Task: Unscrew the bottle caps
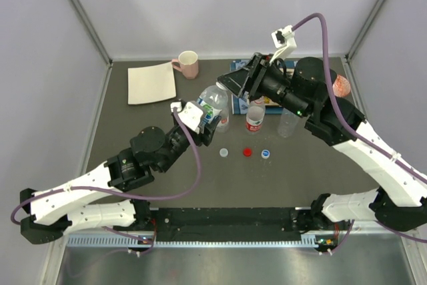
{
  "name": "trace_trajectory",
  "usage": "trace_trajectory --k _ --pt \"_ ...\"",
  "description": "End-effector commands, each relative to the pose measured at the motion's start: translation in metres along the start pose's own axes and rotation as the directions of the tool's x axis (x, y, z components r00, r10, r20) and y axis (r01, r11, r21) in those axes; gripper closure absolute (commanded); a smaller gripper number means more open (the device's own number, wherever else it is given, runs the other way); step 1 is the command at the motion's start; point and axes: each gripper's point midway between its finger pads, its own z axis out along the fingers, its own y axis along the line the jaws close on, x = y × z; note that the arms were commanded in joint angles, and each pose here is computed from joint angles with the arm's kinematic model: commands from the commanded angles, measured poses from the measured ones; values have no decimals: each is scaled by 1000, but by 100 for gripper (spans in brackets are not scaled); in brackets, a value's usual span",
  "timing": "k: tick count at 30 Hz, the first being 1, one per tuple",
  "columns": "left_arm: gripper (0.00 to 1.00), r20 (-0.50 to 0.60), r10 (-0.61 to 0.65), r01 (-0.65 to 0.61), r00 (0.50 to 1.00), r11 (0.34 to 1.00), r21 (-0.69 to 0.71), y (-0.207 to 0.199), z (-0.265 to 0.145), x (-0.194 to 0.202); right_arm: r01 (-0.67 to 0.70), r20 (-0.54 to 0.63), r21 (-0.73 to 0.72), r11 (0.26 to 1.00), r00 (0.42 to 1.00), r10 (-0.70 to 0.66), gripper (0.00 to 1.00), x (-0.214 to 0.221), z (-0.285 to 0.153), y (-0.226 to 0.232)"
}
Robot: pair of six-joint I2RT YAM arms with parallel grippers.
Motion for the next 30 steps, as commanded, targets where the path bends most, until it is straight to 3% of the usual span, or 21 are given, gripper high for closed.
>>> trace_trajectory --k 1,12,15,17,18,22,24,28,30 --pt "65 60 -29 31 998 999 -33 9 -4 -16 -5 20 -32 999 1000 5 51 -2 1 9" --pt "65 65 -34 36 997 999 -27 8 -4 -18 -12 -3 -28 1000 1000 12 53 8 3 5" --pt "65 66 -36 37 997 999 -23 7 -4 -18 -10 -6 -33 999 1000 10 67 9 4 5" --pt "65 65 -35 36 997 999 -19 6 -4 -17 -10 -10 -38 999 1000 10 92 12 5 6" --pt "65 69 -38 39 997 999 -17 6 -5 -18 -9 -15 -36 999 1000 8 100 13 5 4" --pt "65 68 -62 63 996 998 -13 4 -3 -19 -41 -72 -80 996 997 35 100 29 6 7" --pt "65 114 -126 129 985 992 -14 7 -5 -28 -79 -74 -214 974 995 65 100 25 4 25" --pt "66 152 -228 203 962 966 163 -9 -13 -49 24 14 -365 931 1000 -20 100 8 -20 47" --pt "66 152 -303 243 941 916 320 -23 -21 -64 89 19 -448 889 996 -91 100 5 -37 63"
